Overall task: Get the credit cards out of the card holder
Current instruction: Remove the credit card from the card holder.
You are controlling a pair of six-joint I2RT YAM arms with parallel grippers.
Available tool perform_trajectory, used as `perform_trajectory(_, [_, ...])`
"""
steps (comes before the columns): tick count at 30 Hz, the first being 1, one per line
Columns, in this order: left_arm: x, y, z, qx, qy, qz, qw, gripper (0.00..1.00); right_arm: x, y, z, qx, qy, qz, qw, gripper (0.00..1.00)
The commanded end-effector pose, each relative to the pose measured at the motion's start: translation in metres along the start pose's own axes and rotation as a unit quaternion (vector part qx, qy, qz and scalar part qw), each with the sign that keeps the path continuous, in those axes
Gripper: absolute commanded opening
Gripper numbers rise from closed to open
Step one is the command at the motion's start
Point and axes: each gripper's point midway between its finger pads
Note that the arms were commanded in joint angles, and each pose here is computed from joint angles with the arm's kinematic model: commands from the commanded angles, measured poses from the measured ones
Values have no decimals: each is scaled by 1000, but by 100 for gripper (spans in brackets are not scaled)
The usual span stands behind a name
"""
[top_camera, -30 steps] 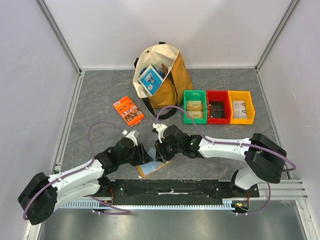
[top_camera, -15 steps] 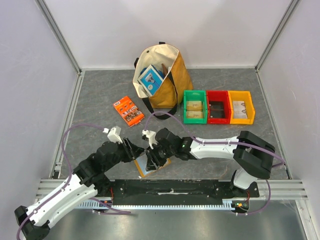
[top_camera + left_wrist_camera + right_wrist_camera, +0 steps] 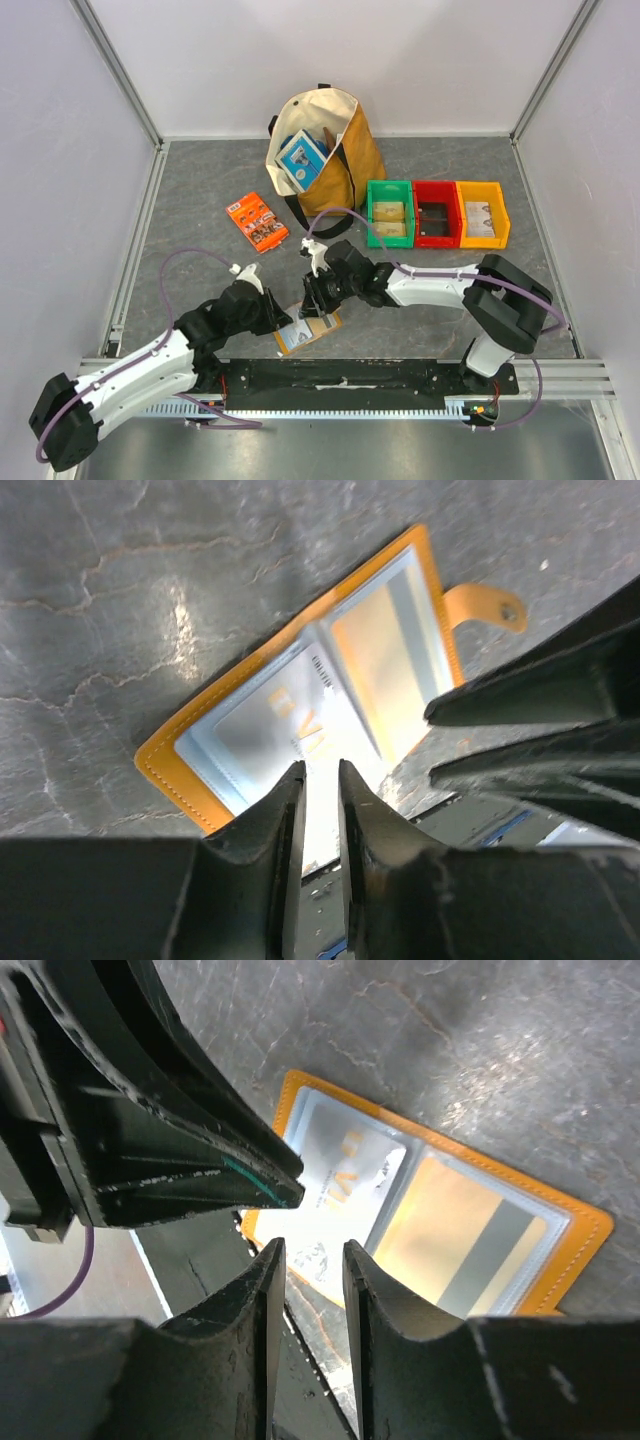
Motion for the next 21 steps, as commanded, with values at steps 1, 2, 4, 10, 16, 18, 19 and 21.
perform_trajectory(1, [-6, 8, 9, 20, -13, 22, 999, 25, -4, 7, -3, -23, 30, -27, 999, 35])
perform_trajectory(2, [-3, 10, 10, 21, -14, 19, 999, 23, -7, 10, 0, -22, 38, -32, 999, 35])
perform_trajectory(4, [1, 13, 11, 22, -17, 15, 1000, 19, -10, 13, 5, -21, 55, -41, 997, 35])
perform_trajectory(10, [16, 16, 18, 29, -29, -3, 999, 18, -15, 22, 19, -18, 83, -62, 994, 34])
perform_trajectory(16, [22, 17, 22, 35, -37, -10, 999, 14, -13, 28, 28, -6, 97, -79, 992, 34])
perform_trajectory(18, [21, 18, 22, 34, -37, -7, 999, 14, -14, 30, 30, -6, 102, -82, 991, 33])
perform_trajectory(19, [20, 18, 22, 35, -36, -7, 999, 14, -14, 30, 32, -4, 105, -84, 991, 32])
perform_trajectory(21, [20, 17, 22, 35, -34, -6, 999, 14, -17, 32, 36, -2, 112, -82, 990, 29])
Point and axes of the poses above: each gripper's point midway between its finger pads, its own y axis out along the fingers, its own x axis along the line the jaws close on, z = x × y, and after that the axes turned 14 degrees about -y, right-handed
